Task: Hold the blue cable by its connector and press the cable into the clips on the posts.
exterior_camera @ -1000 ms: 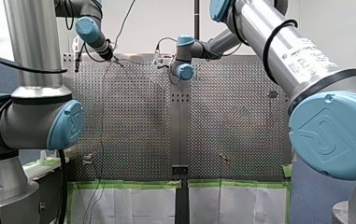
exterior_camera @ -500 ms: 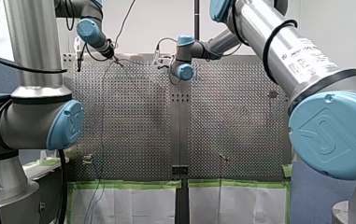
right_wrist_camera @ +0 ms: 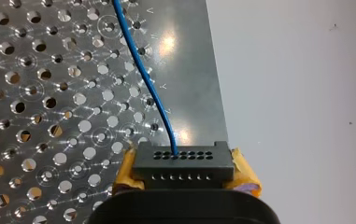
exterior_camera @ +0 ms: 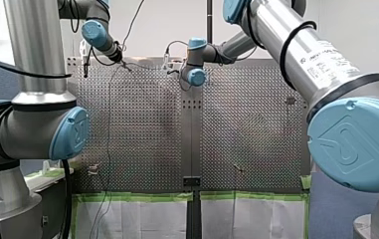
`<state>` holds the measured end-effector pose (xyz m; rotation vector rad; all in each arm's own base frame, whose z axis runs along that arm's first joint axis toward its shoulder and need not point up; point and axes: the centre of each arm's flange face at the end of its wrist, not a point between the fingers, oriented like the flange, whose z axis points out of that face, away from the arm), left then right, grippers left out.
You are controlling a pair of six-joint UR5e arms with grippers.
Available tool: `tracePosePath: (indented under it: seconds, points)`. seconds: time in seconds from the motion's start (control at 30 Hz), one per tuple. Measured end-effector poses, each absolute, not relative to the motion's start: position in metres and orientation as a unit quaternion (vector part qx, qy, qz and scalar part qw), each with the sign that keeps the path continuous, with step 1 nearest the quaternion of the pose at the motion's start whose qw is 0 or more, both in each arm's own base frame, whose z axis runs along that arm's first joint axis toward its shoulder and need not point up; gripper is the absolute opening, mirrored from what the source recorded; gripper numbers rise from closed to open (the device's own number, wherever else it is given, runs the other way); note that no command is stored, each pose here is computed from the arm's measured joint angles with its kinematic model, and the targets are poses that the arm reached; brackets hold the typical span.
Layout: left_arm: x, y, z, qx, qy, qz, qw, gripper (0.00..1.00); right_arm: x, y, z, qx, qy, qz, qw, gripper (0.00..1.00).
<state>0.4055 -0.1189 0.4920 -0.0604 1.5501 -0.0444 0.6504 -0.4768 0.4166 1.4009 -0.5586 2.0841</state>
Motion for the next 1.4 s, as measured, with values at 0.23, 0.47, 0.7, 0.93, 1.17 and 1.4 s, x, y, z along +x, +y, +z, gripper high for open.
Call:
tracePosePath:
  seconds: [0.23, 0.47, 0.7, 0.93, 1.17, 1.4]
  points:
    - [0.404, -0.127, 0.492, -0.005, 0.700, -0.028, 0.714, 0.99, 0.650, -0.478, 0.416, 0.524, -0.210, 0.776, 0.281, 0.00]
    - [0.404, -0.145, 0.489, 0.039, 0.701, -0.045, 0.711, 0.99, 0.648, -0.479, 0.415, 0.526, -0.212, 0.774, 0.281, 0.00]
    - [0.415, -0.162, 0.473, 0.071, 0.713, -0.055, 0.695, 0.99, 0.648, -0.480, 0.414, 0.526, -0.213, 0.774, 0.282, 0.00]
    - [0.437, -0.167, 0.463, 0.078, 0.719, -0.025, 0.690, 0.99, 0.647, -0.482, 0.414, 0.526, -0.214, 0.773, 0.283, 0.00]
    - [0.453, -0.163, 0.469, 0.057, 0.708, 0.002, 0.704, 0.99, 0.646, -0.483, 0.413, 0.525, -0.214, 0.773, 0.284, 0.00]
    - [0.472, -0.162, 0.455, 0.049, 0.712, 0.031, 0.699, 0.99, 0.646, -0.484, 0.411, 0.526, -0.214, 0.773, 0.284, 0.00]
